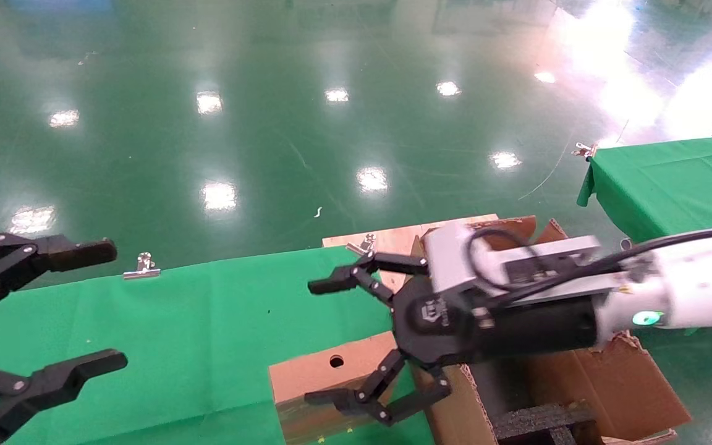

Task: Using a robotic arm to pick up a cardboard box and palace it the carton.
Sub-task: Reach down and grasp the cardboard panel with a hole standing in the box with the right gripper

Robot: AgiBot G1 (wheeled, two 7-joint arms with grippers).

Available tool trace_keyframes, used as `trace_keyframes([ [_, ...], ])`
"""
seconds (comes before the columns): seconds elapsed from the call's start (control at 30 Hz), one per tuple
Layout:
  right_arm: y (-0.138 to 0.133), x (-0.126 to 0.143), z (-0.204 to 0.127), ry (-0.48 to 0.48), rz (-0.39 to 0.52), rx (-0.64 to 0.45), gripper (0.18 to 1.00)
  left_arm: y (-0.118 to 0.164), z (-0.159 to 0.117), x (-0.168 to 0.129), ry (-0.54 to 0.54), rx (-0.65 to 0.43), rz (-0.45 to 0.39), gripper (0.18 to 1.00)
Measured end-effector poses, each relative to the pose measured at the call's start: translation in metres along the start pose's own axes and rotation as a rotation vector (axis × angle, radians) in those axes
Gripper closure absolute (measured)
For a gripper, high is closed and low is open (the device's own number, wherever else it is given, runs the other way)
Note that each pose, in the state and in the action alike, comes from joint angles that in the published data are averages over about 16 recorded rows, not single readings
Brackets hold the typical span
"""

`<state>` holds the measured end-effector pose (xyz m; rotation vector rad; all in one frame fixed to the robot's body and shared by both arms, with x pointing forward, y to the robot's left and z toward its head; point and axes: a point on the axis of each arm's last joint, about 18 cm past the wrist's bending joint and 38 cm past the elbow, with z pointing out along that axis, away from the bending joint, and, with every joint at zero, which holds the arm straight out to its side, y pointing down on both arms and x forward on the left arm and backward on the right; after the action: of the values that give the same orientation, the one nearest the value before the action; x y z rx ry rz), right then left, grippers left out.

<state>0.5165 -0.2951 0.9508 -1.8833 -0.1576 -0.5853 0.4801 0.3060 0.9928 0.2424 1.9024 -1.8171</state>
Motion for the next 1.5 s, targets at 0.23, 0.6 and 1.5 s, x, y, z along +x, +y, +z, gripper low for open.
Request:
trace_keyframes([
  [0.23,0.024,0.016,0.024,-0.025,-0.02,-0.174,0.178,0.0,0.0,0.0,0.0,0.0,0.0,0.44],
  [0.6,0.041,0.041,0.057,-0.08,-0.105,-0.391,0.178,0.0,0.0,0.0,0.0,0.0,0.0,0.697],
  [1.5,0.047,0.057,0.084,-0.171,-0.23,-0.61,0.188,0.0,0.0,0.0,-0.001,0.0,0.0,0.948],
])
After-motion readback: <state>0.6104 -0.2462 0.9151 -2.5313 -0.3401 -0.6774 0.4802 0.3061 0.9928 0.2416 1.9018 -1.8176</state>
